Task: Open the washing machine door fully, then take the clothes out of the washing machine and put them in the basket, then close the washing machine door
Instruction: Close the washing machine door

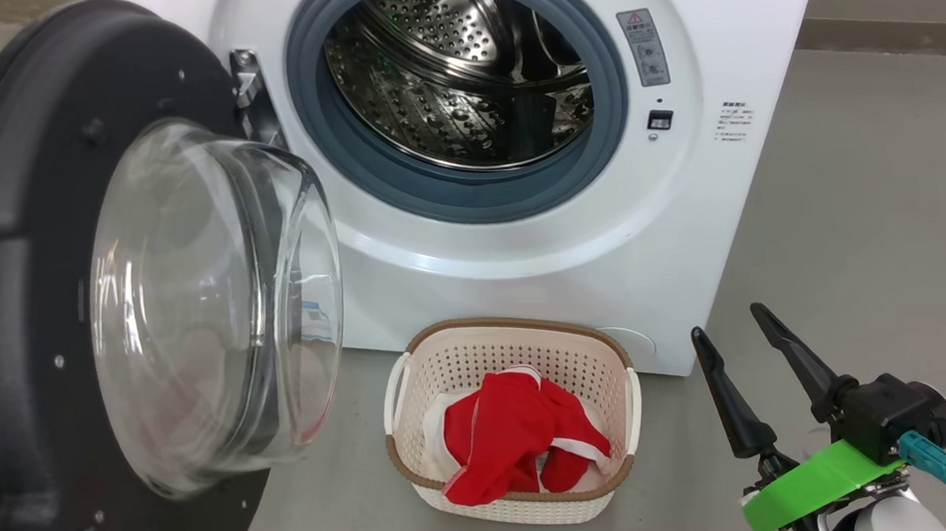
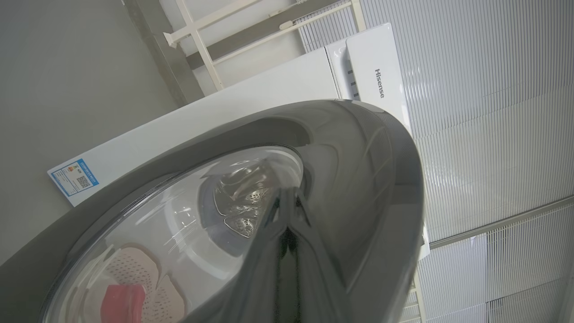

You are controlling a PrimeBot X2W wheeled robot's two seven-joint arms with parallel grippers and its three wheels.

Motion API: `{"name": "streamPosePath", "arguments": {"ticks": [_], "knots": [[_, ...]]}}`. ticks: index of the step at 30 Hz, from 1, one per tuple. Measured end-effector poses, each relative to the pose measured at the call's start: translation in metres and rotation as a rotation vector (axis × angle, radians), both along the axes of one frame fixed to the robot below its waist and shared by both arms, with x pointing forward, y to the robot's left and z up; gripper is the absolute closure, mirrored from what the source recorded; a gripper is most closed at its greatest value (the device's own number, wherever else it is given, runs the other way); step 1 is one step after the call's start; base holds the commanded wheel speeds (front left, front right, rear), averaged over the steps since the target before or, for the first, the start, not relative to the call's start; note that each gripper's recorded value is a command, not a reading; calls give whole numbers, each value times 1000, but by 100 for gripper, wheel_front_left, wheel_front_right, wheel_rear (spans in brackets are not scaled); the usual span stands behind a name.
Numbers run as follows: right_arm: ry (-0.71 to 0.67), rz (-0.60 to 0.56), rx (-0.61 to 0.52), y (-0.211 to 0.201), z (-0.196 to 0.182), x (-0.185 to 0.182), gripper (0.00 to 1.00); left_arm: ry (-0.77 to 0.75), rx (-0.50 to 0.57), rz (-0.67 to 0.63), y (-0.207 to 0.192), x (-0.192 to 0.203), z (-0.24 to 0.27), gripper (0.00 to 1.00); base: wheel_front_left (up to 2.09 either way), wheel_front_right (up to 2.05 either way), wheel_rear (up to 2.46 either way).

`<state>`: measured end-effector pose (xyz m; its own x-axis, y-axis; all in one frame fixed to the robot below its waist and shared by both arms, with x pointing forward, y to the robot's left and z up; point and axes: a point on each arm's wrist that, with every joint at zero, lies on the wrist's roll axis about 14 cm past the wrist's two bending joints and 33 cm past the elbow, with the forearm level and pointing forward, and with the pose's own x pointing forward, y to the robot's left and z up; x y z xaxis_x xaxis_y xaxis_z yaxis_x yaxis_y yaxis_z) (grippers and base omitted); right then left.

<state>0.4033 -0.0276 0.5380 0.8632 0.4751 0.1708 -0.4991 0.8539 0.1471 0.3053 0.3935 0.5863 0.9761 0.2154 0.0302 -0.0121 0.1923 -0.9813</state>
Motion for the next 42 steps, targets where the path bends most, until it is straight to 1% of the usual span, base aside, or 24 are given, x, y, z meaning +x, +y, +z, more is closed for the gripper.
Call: {"name": "streamPosePath", "arguments": {"ticks": [5,13,22,24,27,42], "knots": [[19,-17,-3,-7,-7,-1,0,-6,33,-26,-15,1,7,100,0,0,0],[48,-49,-8,-19,-17,1,0,-41,45,-82,-39,14,17,100,0,0,0],[69,-104,-9,-38,-25,1,0,-59,3,-165,-81,32,10,100,0,0,0],[72,-114,-10,-42,-26,0,0,-59,-2,-175,-88,35,9,100,0,0,0],[75,-126,-10,-46,-27,0,0,-79,-44,-201,-97,39,11,100,0,0,0],[75,-191,-12,-70,-27,-1,0,-108,-85,-309,-143,63,13,100,0,0,0]]}}
